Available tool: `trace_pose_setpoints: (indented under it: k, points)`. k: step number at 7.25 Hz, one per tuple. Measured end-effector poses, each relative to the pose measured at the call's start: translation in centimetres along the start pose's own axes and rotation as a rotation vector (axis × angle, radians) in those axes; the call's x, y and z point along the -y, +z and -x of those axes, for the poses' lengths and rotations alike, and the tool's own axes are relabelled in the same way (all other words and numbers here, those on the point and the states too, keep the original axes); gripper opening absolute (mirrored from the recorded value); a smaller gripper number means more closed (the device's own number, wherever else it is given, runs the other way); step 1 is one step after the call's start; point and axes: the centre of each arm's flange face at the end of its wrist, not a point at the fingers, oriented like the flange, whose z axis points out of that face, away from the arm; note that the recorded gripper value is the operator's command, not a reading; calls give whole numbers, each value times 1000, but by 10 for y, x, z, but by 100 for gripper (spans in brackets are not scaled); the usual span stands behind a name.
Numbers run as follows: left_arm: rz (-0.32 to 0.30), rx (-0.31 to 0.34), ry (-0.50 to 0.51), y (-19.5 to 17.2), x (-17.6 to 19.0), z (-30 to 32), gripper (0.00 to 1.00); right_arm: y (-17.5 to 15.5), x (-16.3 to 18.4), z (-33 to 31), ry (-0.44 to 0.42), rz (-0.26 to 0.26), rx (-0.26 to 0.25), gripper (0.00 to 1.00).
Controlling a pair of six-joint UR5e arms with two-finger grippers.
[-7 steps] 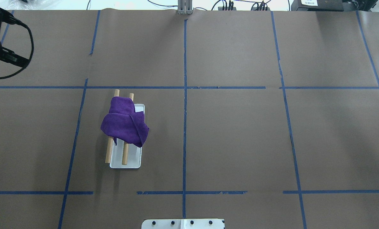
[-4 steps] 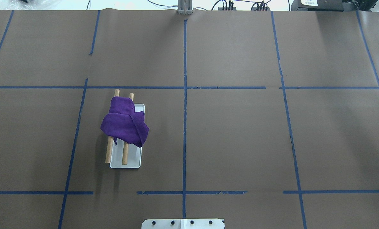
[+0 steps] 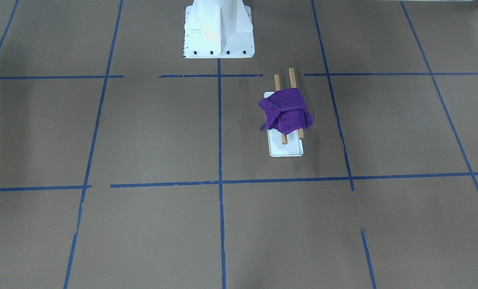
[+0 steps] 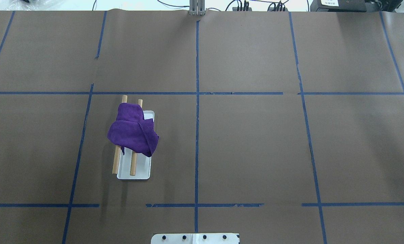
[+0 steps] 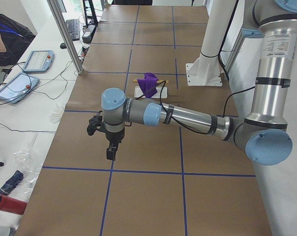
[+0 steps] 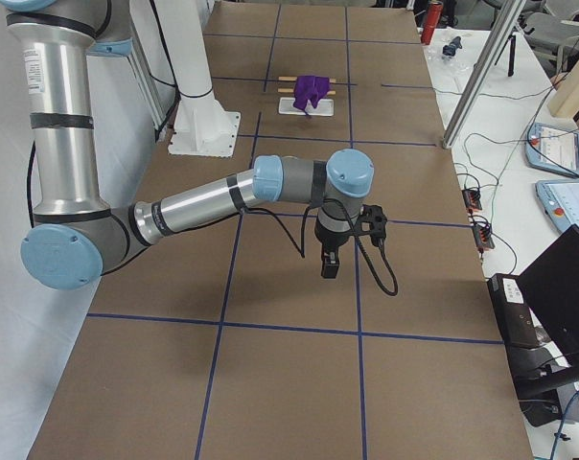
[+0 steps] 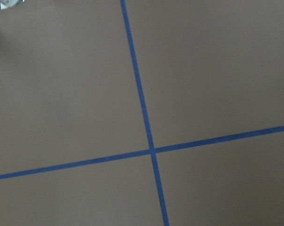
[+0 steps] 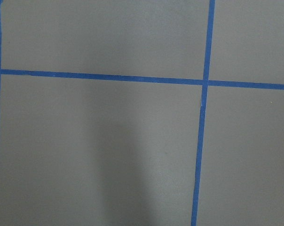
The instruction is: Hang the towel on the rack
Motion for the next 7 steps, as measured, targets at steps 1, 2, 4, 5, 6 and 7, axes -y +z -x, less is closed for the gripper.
trace_pose_setpoints:
  k: [1,2,4,5,6,7]
  points:
    - [34,-34,-39,15,-22,14,100,1,0,-8,16,2,2,100]
    - [63,-54,-69,27,-42,24,100,2,-1,-13,28,3,3,100]
    - [94,-70,-103,41,-62,32,100,3,-3,-21,44,6,5,100]
    - [96,-75,-109,42,-64,32,100,6,-4,-26,54,13,6,100]
    - [94,-78,-109,41,-64,31,100,12,-3,-34,64,22,8,100]
    - [91,-79,-108,39,-63,30,100,23,0,-49,68,22,10,100]
